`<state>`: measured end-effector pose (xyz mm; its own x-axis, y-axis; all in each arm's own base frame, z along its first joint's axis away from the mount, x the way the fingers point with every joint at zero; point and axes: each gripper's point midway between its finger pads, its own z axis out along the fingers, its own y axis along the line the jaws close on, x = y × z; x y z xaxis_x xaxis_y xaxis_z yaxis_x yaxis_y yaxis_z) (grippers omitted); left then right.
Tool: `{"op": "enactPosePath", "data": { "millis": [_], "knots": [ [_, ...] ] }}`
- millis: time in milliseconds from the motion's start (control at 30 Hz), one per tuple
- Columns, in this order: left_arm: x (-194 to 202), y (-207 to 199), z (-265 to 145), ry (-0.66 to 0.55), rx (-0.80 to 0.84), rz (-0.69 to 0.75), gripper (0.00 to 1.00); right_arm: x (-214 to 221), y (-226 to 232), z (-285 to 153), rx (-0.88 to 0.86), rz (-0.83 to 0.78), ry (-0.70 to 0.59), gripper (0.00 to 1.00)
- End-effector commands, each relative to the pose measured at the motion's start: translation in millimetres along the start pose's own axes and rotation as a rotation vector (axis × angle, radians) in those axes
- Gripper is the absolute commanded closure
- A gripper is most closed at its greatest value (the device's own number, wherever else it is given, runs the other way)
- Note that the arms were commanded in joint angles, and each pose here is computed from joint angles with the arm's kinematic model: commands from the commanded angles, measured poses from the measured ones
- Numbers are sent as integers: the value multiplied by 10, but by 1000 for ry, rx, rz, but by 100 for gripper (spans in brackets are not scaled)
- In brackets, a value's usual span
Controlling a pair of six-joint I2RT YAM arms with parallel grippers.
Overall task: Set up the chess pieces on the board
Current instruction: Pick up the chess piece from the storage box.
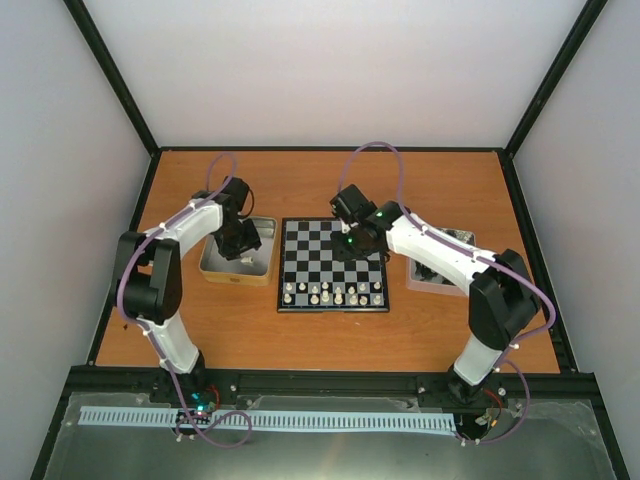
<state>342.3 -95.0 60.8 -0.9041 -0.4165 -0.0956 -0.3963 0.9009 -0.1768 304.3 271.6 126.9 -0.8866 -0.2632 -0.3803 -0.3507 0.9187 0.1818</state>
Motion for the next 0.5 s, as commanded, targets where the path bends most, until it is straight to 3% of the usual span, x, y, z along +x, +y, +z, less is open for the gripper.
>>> {"op": "enactPosePath", "data": {
  "millis": [0,200,267,333,467],
  "knots": [
    [-74,-53,71,8,12,-65,51,-37,-26,-130,-5,6,-42,66],
    [-21,20,191,37,-1,-98,50,-22,-62,-145,11,8,-43,66],
    [7,12,235,51,12,-102,54,-22,-68,-150,14,8,-44,67],
    [17,1,288,58,21,-100,69,-27,-74,-156,18,3,-47,67],
    [15,45,353,65,-7,-101,71,-35,-80,-168,24,-3,-49,67]
  ]
}}
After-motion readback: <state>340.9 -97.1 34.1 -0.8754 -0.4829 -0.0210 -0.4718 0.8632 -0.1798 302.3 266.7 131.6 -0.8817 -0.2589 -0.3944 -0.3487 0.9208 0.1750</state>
